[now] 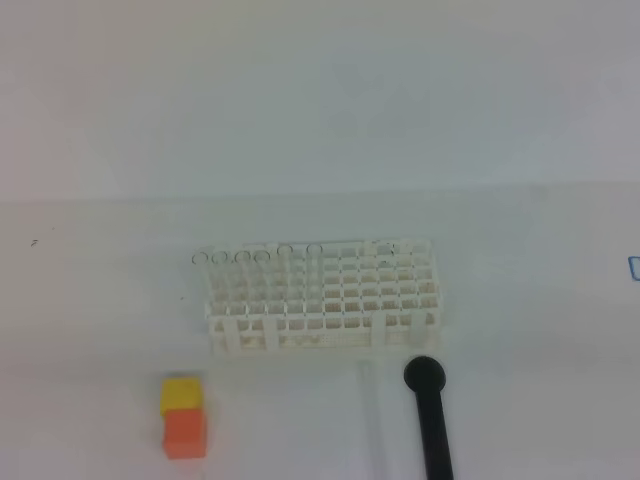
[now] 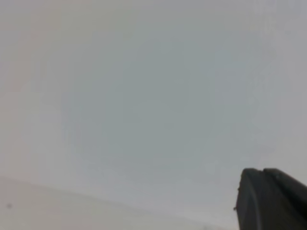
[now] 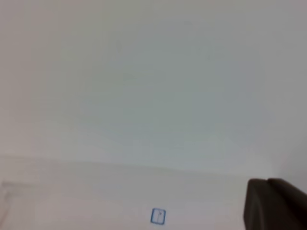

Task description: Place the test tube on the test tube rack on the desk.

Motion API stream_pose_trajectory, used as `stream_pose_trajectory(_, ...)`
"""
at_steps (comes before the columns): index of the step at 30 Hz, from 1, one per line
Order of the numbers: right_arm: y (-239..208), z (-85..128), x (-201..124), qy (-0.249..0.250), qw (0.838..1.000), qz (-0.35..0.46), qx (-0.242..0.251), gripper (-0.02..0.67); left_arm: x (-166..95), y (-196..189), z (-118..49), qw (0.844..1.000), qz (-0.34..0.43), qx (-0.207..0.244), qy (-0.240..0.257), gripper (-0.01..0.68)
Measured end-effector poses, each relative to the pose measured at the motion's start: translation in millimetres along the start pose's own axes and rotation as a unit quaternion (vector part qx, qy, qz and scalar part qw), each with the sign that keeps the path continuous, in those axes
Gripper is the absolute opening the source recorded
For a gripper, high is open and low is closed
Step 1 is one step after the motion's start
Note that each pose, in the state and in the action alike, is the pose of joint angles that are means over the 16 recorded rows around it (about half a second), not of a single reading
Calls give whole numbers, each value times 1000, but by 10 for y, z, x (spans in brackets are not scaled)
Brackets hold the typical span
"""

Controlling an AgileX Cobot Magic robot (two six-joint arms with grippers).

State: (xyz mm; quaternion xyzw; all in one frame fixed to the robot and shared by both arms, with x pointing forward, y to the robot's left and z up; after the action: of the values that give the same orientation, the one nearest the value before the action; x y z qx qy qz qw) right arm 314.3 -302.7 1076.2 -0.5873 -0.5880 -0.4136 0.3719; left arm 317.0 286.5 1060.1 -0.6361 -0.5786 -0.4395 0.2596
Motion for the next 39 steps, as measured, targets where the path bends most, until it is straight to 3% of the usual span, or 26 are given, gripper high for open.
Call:
stream_pose_trajectory(9,193,-71,231,19,992,115,52,-1,392,142,30,986,51,121,103,-1)
stream_pose_trajectory(14,276,-40,275,33,985,148,81,-1,318,231,90,976,117,163,81,-1)
stream_pose_trajectory(20,305,12,256,39,979,172,106,-1,-45,360,56,959,241,152,4,8)
stream_pose_trajectory(25,294,33,222,39,975,188,114,-1,-400,513,-81,923,359,117,-68,41)
stream_pose_trajectory(29,281,46,193,38,972,201,120,-1,-665,685,-194,887,443,93,-94,71)
stream_pose_trajectory(34,266,58,165,36,968,213,125,-1,-987,944,-337,845,519,80,-102,105)
stream_pose_trajectory(39,260,62,154,36,967,218,127,-1,-1311,1190,-512,815,569,79,-81,117)
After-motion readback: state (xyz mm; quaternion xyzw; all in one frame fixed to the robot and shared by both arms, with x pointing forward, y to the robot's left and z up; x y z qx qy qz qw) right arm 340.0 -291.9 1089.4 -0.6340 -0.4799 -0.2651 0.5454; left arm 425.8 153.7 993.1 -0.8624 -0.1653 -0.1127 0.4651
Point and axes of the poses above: a point on each arm's last joint axis where the gripper is mounted, y pointing out along that axis toward the gripper, z along the wrist's bending axis when the last joint is at zero, x = y × z, the point moved 3 cm from there along y, pointing out along that axis toward the gripper, and after that the axes turned 14 degrees about -y, right-handed, at the moved point
